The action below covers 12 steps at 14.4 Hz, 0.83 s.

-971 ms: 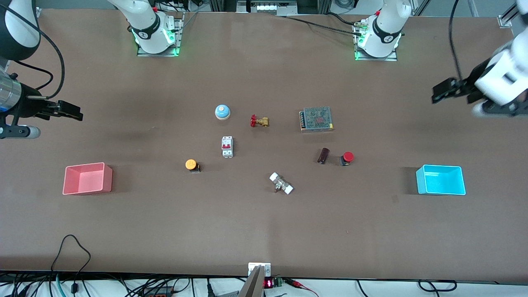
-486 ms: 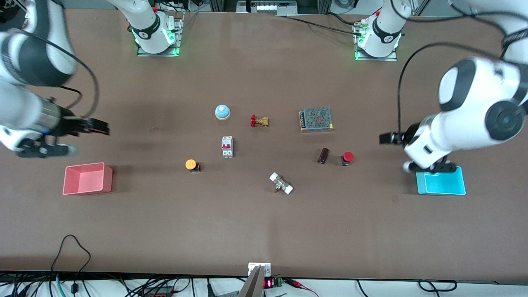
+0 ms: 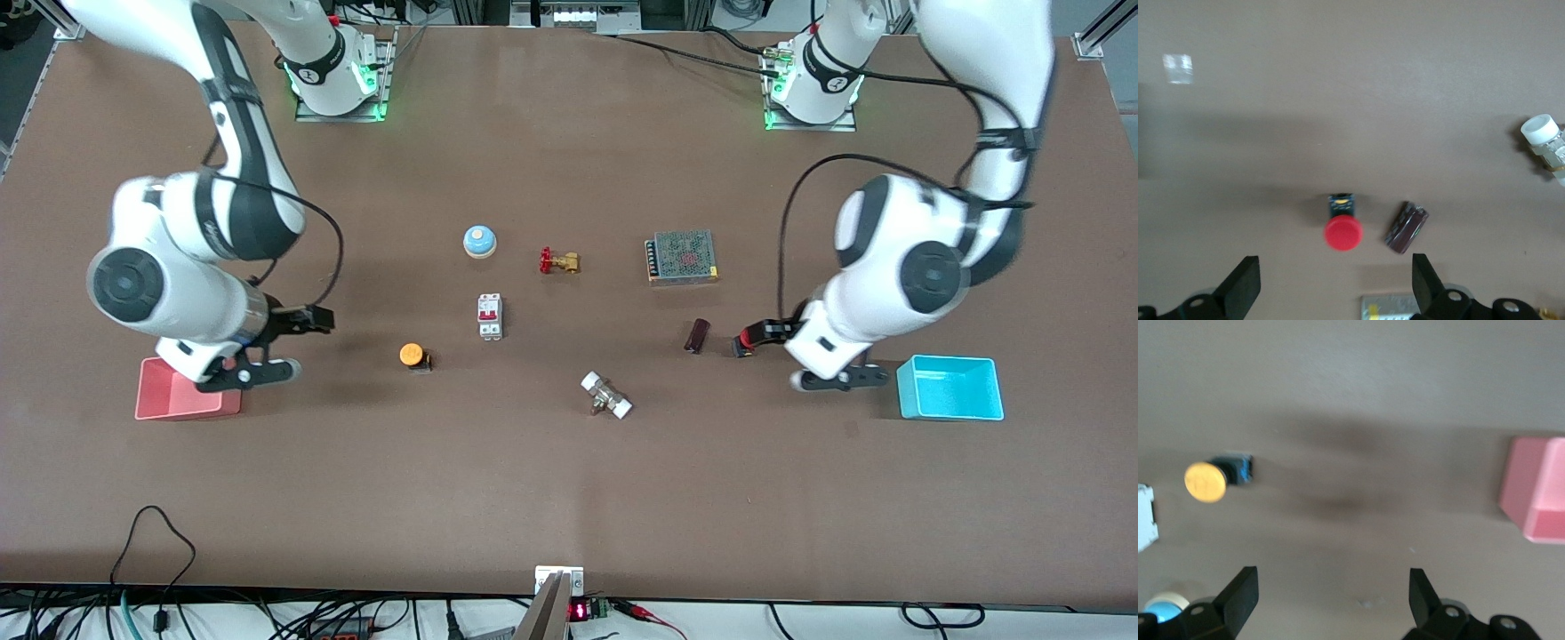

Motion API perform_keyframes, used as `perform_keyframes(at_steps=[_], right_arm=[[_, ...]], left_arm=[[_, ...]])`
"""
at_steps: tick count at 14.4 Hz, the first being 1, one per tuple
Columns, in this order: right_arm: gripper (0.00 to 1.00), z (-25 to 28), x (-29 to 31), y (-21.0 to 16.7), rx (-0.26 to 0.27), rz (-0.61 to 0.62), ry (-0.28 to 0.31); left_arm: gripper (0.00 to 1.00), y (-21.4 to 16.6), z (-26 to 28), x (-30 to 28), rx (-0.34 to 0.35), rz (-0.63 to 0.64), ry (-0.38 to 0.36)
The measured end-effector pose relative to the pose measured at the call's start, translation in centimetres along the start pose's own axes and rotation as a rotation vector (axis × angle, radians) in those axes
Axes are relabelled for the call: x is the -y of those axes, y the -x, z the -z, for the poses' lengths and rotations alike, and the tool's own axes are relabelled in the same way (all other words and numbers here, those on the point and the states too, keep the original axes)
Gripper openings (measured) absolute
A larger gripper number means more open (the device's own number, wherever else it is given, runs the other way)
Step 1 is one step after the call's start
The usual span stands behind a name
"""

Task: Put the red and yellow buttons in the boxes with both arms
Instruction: 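Move the right gripper to the yellow button while the left gripper reaches the red button, then grasp the yellow button with the right gripper while the left gripper grasps the red button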

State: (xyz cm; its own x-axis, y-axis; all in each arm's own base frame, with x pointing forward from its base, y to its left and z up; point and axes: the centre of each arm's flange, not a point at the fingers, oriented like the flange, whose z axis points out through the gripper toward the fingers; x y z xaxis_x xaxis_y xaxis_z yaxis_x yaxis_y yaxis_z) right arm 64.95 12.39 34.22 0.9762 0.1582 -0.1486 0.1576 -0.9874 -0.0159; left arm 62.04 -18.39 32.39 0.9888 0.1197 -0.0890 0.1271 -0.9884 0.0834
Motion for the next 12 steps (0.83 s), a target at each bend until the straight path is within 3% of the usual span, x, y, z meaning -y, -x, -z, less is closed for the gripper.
perform_keyframes(at_steps=[2,5,12], right_arm=[[1.00,-2.0,1.1,-0.6,0.006,-0.019,-0.057],[1.00,-3.9,3.5,-1.3,-0.013,0.000,-0.070],[1.00,-7.1,7.8,-2.0,-0.030,0.028,-0.051]], left_arm=[[1.00,1.3,-3.1,-0.4,-0.060,0.012,0.015],[1.00,3.6,-8.1,1.1,-0.148,0.023,0.036],[1.00,5.1,-10.8,2.1,-0.140,0.010,0.013]])
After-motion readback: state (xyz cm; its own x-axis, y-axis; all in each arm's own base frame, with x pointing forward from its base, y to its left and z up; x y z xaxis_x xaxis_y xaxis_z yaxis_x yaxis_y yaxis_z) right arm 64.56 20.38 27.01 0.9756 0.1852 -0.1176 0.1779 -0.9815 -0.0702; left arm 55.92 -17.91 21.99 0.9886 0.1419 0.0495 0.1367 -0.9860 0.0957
